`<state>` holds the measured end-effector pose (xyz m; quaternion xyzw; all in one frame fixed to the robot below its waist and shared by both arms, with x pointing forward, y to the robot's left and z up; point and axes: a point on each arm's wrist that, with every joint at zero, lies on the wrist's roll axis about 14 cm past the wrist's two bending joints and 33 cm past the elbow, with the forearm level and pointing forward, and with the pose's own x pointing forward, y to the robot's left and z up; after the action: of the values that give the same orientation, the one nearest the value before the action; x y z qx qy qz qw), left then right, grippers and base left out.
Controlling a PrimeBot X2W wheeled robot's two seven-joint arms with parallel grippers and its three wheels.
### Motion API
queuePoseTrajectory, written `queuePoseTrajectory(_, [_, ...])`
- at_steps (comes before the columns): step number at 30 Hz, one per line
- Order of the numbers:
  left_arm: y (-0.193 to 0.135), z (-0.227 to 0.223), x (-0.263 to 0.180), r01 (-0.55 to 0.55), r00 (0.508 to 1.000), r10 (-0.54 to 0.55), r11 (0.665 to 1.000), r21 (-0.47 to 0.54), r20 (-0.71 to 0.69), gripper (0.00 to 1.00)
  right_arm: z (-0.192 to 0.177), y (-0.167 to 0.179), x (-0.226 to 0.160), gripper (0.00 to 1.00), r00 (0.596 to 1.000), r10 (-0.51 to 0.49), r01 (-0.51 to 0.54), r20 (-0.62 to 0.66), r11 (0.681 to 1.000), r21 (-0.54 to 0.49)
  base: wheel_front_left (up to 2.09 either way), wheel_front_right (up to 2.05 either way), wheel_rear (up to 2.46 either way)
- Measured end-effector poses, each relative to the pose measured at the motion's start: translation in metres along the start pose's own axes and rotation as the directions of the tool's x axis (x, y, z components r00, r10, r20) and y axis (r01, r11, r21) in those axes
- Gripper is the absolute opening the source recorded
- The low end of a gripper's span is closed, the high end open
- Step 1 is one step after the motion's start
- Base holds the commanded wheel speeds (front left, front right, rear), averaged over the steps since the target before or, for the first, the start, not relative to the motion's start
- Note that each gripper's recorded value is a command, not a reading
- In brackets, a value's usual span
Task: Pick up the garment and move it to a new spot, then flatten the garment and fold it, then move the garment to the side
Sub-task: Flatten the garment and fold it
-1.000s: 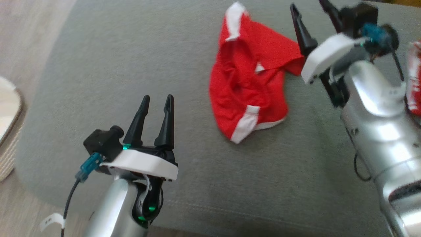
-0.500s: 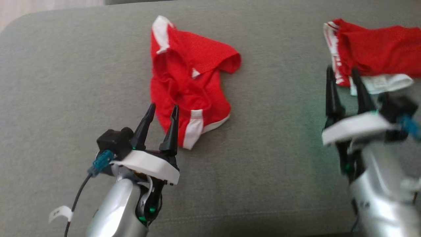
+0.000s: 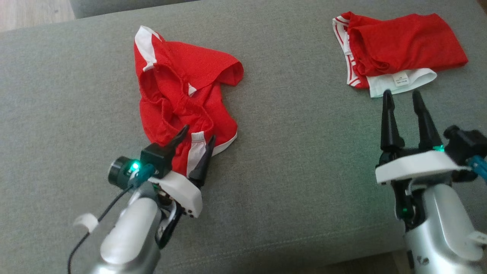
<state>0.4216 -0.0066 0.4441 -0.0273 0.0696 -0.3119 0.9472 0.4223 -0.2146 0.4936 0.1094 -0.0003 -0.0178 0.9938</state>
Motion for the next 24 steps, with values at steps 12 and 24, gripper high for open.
queuePoseTrajectory(12, [0.006,-0.023,0.007,0.123,0.979,-0.092,0.978,0.169,-0.184,1.00,-0.013,-0.002,-0.007,1.00,0.999,-0.017,0.018,-0.035,1.000,0.023,0.00,0.00,0.00])
queuePoseTrajectory(24, [0.004,-0.023,0.006,0.141,0.976,-0.111,0.978,0.157,-0.186,0.00,-0.025,0.003,-0.006,1.00,0.998,-0.006,0.009,-0.065,0.999,0.046,0.00,0.00,0.00])
